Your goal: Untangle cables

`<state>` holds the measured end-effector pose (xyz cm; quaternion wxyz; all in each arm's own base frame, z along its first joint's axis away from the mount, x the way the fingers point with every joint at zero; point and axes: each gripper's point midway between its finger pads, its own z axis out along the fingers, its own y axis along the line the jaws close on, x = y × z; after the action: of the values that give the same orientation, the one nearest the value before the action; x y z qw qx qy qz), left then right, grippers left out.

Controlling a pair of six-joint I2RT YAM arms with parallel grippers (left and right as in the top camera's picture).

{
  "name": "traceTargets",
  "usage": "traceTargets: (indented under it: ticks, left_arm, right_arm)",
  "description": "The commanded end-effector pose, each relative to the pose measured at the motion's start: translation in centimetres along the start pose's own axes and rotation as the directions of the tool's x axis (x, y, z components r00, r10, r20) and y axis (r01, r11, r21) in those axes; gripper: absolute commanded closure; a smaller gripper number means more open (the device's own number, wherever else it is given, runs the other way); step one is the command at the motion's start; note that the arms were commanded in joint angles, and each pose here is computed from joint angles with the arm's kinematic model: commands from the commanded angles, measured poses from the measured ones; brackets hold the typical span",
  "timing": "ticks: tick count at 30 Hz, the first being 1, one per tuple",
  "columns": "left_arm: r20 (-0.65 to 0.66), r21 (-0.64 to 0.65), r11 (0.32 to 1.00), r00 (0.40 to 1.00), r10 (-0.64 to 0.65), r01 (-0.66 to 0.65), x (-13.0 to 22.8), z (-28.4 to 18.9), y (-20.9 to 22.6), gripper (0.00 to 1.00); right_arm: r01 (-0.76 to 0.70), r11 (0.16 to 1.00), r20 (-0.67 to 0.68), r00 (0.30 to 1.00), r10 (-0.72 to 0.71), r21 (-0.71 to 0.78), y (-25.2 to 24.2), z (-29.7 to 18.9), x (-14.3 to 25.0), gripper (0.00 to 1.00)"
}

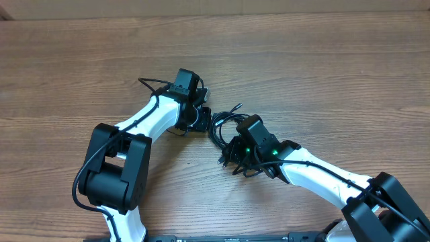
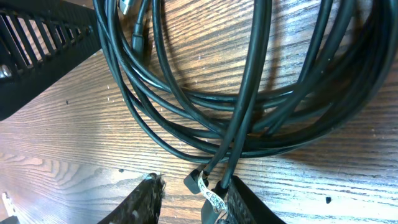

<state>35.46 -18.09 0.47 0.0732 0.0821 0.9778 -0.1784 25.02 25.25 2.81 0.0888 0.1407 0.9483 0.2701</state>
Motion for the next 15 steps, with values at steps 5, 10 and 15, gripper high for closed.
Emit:
traceTargets:
  ticks: [5,10,15]
  left_arm:
    - [-0.016,0.000,1.000,1.000,-0.009,0.009,0.4,0.5,-0.3,0.79]
    - [-0.020,-0.002,1.000,1.000,-0.011,0.011,0.5,0.5,-0.3,0.80]
    - [-0.020,-0.001,1.000,1.000,-0.011,0.011,0.5,0.5,-0.3,0.79]
  right_arm:
    - [-0.029,0.999,0.051,0.998,0.026,0.043,-0.8,0.2,-0.6,0.71]
    - [-0.147,0.983,0.085,0.987,0.138,0.108,-2.5,0.2,-0.7,0.67]
    - [-0.147,0.983,0.077,0.987,0.139,0.108,-2.6,1.2,-0.8,0.67]
